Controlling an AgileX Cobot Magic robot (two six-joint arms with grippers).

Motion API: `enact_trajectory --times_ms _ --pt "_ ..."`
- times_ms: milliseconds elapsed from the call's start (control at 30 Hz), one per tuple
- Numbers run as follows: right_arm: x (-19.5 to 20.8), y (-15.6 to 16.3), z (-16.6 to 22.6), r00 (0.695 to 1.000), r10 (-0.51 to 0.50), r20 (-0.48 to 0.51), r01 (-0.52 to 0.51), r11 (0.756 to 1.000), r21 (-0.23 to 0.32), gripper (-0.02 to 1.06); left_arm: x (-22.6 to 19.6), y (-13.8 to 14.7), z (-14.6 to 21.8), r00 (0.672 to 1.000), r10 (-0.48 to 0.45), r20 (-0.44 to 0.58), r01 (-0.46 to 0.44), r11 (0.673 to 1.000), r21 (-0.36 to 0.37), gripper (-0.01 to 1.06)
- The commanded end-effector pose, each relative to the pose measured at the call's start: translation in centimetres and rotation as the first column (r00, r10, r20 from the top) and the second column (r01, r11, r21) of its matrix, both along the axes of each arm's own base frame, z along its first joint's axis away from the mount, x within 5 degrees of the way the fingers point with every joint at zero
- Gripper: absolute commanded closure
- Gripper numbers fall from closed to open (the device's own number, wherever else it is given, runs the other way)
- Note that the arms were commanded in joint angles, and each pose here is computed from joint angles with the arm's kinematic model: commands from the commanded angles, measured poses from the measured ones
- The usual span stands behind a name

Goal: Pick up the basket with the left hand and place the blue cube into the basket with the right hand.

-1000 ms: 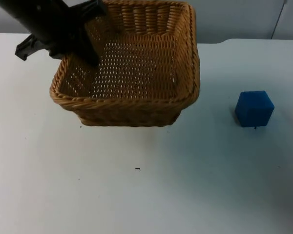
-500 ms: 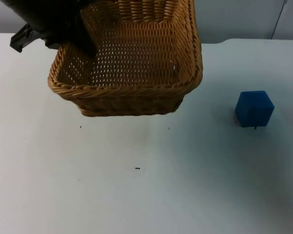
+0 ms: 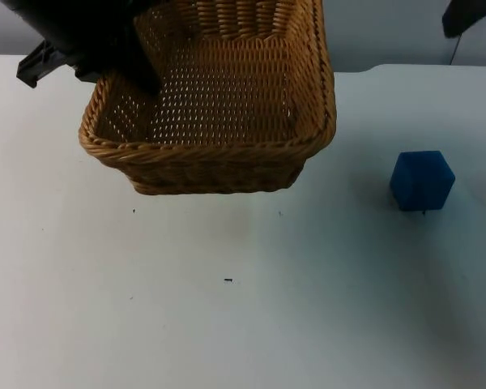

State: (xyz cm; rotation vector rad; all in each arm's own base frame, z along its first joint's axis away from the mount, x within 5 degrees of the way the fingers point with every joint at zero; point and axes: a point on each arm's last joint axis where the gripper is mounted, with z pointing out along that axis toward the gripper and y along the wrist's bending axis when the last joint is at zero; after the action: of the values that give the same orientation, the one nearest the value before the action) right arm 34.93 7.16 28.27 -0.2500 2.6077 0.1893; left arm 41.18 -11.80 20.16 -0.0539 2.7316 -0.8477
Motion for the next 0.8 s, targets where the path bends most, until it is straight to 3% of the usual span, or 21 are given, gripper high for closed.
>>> enact_trajectory --times_ms 0,267,767 --pt "0.8 0.1 -1.1 1.0 -0.009 -0.012 0.008 1.0 -0.02 0.11 -0.1 0.0 0.9 1.0 0.012 0.012 -0.012 1.0 -0.027 1.05" --pt "2.9 0.5 -6.7 0.991 -0.015 -0.133 0.008 0.999 -0.05 0.11 -0.1 0.0 0.9 1.0 0.011 0.013 -0.01 1.0 -0.027 1.05" --pt "6.8 1.1 -11.1 0.977 -0.038 -0.208 0.025 0.998 -0.064 0.11 -0.2 -0.5 0.9 1.0 -0.004 0.016 0.005 1.0 -0.025 1.05"
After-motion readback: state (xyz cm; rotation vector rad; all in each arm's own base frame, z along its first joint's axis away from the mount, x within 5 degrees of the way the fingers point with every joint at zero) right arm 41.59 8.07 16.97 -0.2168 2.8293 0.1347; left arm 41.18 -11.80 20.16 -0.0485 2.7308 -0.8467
